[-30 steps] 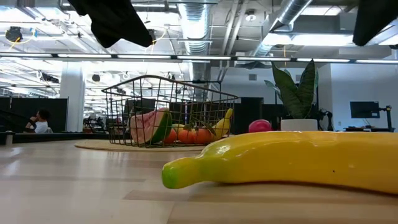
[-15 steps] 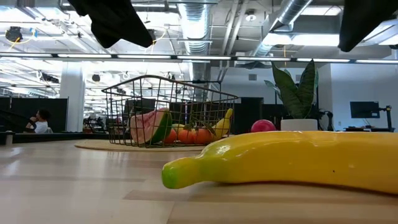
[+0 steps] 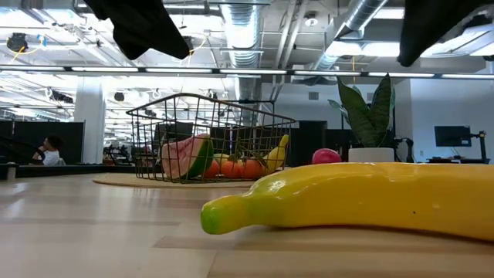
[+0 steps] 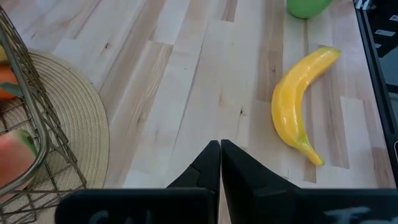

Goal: Build produce basket
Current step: Put the red apple into the wire basket

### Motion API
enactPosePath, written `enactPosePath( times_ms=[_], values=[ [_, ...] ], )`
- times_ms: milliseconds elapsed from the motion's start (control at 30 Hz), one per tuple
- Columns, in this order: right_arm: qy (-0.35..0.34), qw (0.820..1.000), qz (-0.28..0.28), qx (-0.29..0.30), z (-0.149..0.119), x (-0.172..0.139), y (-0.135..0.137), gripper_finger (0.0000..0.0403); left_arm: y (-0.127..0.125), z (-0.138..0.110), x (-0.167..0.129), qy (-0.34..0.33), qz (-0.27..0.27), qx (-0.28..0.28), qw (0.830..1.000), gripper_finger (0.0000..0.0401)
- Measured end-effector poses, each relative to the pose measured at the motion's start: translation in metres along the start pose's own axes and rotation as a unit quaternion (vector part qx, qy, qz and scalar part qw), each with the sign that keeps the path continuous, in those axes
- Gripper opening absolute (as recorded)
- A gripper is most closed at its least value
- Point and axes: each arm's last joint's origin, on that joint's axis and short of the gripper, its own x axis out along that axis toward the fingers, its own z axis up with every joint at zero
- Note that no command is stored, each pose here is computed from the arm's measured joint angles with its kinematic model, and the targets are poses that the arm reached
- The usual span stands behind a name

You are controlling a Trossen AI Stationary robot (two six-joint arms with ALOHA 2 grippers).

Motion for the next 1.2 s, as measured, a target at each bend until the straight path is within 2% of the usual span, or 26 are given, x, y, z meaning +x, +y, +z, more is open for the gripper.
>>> enactPosePath(
  times_ms=[433,700,833,967,1200],
  values=[
    [-0.010,1.000,0.008,0.003,0.005,0.003,0.004,0.0000,0.000,0.000,0.000,0.000,0.000,0.008,1.000,0.0000],
    [-0.016,0.999,0.047,0.001,0.013,0.011,0.018,0.0000,0.000,0.000,0.000,0.000,0.000,0.015,1.000,0.0000],
    [-0.019,0.997,0.064,-0.025,0.030,0.021,0.029,0.0000,0.000,0.000,0.000,0.000,-0.001,0.017,1.000,0.0000],
    [-0.018,0.997,0.046,-0.063,0.052,0.035,0.033,0.0000,0.000,0.000,0.000,0.001,-0.001,0.019,1.000,0.0000],
    [-0.013,0.993,0.014,-0.120,0.113,0.036,0.027,0.0000,0.001,0.000,0.001,0.010,-0.012,0.032,0.999,0.0000]
  ],
)
